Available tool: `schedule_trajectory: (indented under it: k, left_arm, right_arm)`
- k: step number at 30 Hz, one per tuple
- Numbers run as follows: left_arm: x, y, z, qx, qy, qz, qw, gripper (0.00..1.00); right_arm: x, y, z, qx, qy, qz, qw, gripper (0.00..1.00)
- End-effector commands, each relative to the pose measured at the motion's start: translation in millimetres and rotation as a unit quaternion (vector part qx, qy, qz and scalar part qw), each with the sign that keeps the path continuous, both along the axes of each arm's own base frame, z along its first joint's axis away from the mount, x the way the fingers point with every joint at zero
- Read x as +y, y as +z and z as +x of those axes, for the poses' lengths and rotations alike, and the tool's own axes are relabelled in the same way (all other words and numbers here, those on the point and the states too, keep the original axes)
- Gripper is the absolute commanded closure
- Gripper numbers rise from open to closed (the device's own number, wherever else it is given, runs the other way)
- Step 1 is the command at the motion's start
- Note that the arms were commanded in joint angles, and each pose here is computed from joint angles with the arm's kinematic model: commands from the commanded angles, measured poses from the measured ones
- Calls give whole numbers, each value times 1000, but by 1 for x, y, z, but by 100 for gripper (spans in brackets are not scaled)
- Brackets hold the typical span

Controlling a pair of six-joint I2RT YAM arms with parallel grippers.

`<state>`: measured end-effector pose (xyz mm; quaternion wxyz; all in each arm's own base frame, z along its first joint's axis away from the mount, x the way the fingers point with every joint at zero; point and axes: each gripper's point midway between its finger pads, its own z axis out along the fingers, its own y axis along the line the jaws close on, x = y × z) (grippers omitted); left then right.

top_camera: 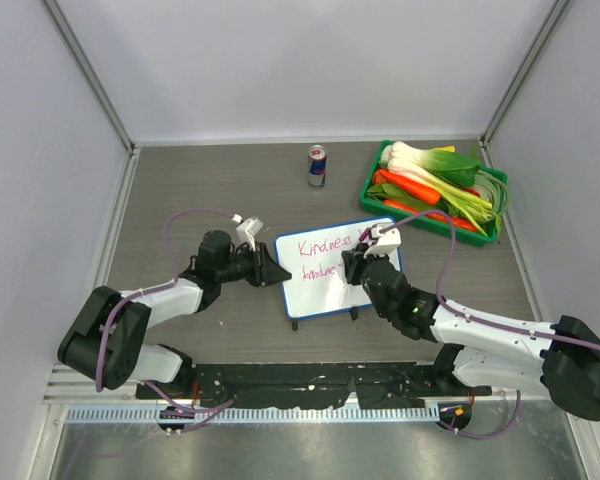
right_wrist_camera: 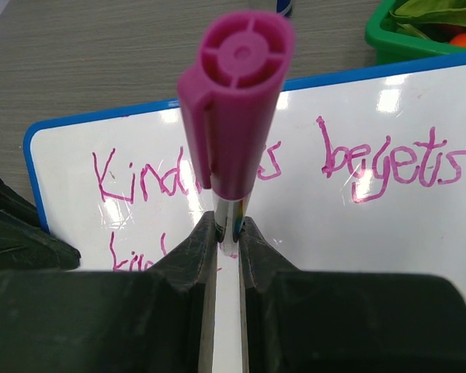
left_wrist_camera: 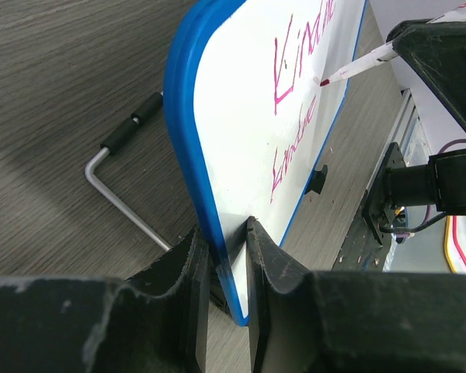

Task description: Write a sentence on the whiteboard

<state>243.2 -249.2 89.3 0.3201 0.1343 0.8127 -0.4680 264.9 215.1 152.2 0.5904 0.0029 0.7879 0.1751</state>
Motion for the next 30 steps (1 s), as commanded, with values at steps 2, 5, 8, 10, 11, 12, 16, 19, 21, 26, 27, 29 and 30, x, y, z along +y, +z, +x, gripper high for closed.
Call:
schedule_trajectory:
  k: [2,5,8,10,11,12,16,19,21,26,27,29,30]
  left_arm:
    - [11,-34,-5,24,11,57,998,100]
    - [11,-34,-4,24,11,56,998,100]
    - [11,-33,-4,23,10,56,998,100]
    - [11,-33,-5,24,9,56,998,100]
    - [11,-33,-5,24,10,56,998,100]
    - [11,-34,-4,23,10,56,998,100]
    - [11,-34,-4,23,10,56,998,100]
    - [11,-34,-4,23,10,56,998,100]
    - [11,-33,-4,23,10,56,998,100]
    - [11,-33,-4,23,10,56,998,100]
    - [11,-33,-4,24,10,56,998,100]
    - [11,-33,-4,24,11,56,998,100]
    - [11,-34,-5,24,10,57,998,100]
  right_arm:
    - [6,7,2,-4,6,14,1000,99]
    - [4,3,-1,2,9,11,1000,99]
    - [1,0,-4,5,11,7,1000,99]
    - [-1,-2,-5,7,9,4,1000,99]
    - [-3,-5,-5,9,6,2,1000,99]
    - [-4,-4,-5,8,6,3,1000,99]
    - [-8,-5,-6,9,1,-1,1000,99]
    - [-9,-6,-7,10,1,-3,1000,99]
    - [-9,-6,-8,11,2,-4,1000,99]
    - [-4,-8,-10,15,17,-2,1000,99]
    - [-4,-8,-10,14,18,-1,1000,99]
    - [-3,-9,-10,15,19,-1,1000,99]
    - [-2,-8,-10,14,21,2,1000,99]
